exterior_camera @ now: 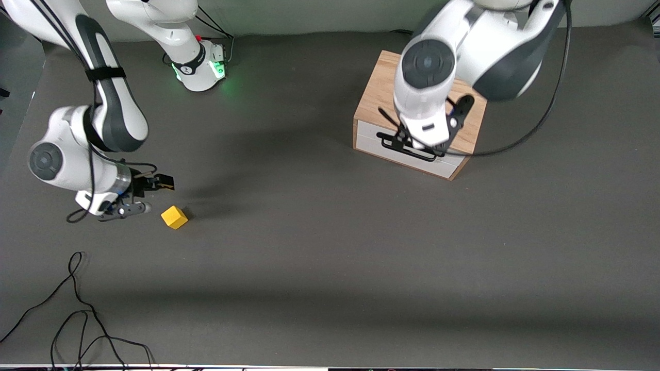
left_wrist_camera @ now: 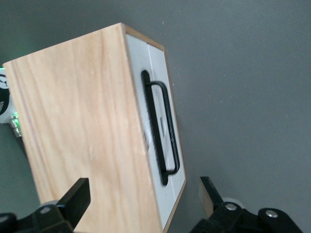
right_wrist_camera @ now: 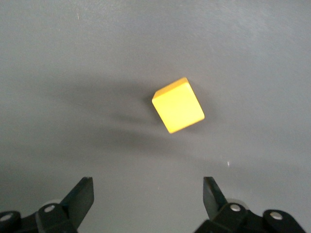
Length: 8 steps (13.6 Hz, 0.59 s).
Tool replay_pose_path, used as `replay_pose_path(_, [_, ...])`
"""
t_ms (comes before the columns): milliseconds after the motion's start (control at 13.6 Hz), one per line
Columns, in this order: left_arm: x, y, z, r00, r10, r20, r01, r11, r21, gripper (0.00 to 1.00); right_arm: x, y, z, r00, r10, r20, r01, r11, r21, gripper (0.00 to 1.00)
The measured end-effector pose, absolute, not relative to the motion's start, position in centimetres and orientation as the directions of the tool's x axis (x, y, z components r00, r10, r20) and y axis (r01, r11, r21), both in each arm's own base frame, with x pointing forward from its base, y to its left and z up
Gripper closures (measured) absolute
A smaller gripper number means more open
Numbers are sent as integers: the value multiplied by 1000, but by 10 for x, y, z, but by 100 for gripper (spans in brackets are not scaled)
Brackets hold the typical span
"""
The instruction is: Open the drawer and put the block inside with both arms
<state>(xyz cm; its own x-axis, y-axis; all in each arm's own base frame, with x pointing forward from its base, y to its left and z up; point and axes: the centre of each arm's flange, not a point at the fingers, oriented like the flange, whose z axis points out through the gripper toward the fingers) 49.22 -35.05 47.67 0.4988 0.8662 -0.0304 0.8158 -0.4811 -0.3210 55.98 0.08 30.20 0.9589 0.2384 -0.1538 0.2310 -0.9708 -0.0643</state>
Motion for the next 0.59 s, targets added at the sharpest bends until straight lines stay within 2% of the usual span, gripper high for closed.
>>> replay_pose_path(295, [524,-343,405,480,877,-32,813,-458,-359,0,569,3,267,919,380,-107,374,-925,-72,0])
replay_pose_path(590, [530,-343,365,473,880,-44,810,-453,-372,0,572,0,239,875,481,-53,478,-876,-58,0])
